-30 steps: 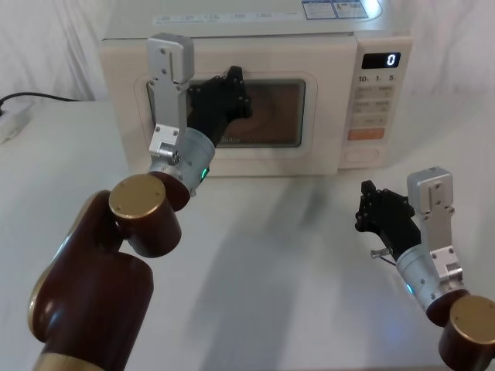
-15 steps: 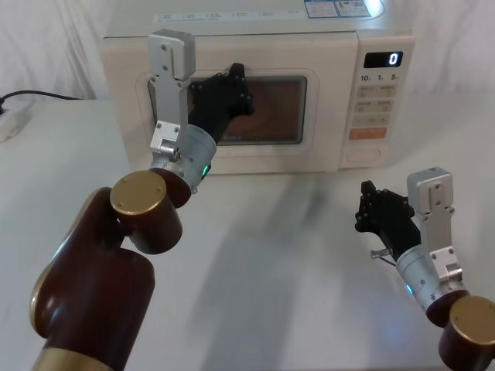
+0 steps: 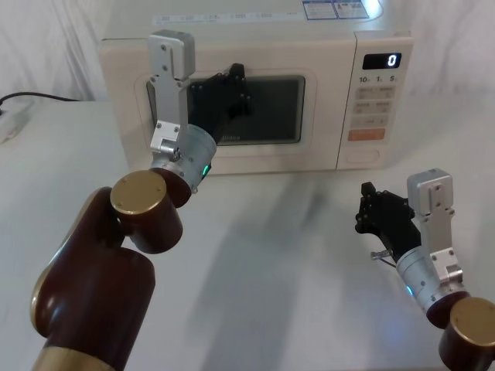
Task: Press the button to open the microwave door with one hand; close the microwave door with the other hand.
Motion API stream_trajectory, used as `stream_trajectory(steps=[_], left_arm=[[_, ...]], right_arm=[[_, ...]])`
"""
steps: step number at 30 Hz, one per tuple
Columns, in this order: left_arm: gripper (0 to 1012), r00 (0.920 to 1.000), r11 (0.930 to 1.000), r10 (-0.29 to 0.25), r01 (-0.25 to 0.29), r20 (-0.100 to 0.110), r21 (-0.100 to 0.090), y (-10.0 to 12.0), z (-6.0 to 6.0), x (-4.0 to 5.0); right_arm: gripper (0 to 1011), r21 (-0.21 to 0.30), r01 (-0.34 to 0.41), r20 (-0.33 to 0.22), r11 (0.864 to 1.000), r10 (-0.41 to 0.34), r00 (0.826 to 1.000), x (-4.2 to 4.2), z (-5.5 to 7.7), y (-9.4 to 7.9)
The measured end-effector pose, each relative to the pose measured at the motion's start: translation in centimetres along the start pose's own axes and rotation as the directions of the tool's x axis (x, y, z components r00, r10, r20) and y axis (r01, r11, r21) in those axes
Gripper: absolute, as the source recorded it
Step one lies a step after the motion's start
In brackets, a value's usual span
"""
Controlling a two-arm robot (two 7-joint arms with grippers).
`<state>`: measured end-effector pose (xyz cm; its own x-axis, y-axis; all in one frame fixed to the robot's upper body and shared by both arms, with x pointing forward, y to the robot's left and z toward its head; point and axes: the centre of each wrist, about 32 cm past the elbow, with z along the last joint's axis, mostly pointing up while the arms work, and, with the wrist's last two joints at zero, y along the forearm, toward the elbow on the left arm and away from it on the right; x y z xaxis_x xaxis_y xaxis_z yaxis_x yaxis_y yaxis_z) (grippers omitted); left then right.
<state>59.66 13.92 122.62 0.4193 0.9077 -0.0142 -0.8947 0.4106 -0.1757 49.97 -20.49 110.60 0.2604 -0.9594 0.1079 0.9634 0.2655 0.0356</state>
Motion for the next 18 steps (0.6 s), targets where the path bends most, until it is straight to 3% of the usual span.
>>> stream_trajectory(steps=[10,18], left_arm=[[0,1.0,0.9999,0.003,-0.004,-0.006,-0.011,1.4,-0.4,-0.64],[0,0.9989,0.9989,0.046,-0.046,0.001,-0.003,3.9,-0.9,-0.53]], right_arm=[[0,0.0,0.0,0.0,1.0,0.0,1.0,0.0,0.0,0.0],[0,0.0,0.0,0.0,1.0,0.0,1.0,0.0,0.0,0.0]])
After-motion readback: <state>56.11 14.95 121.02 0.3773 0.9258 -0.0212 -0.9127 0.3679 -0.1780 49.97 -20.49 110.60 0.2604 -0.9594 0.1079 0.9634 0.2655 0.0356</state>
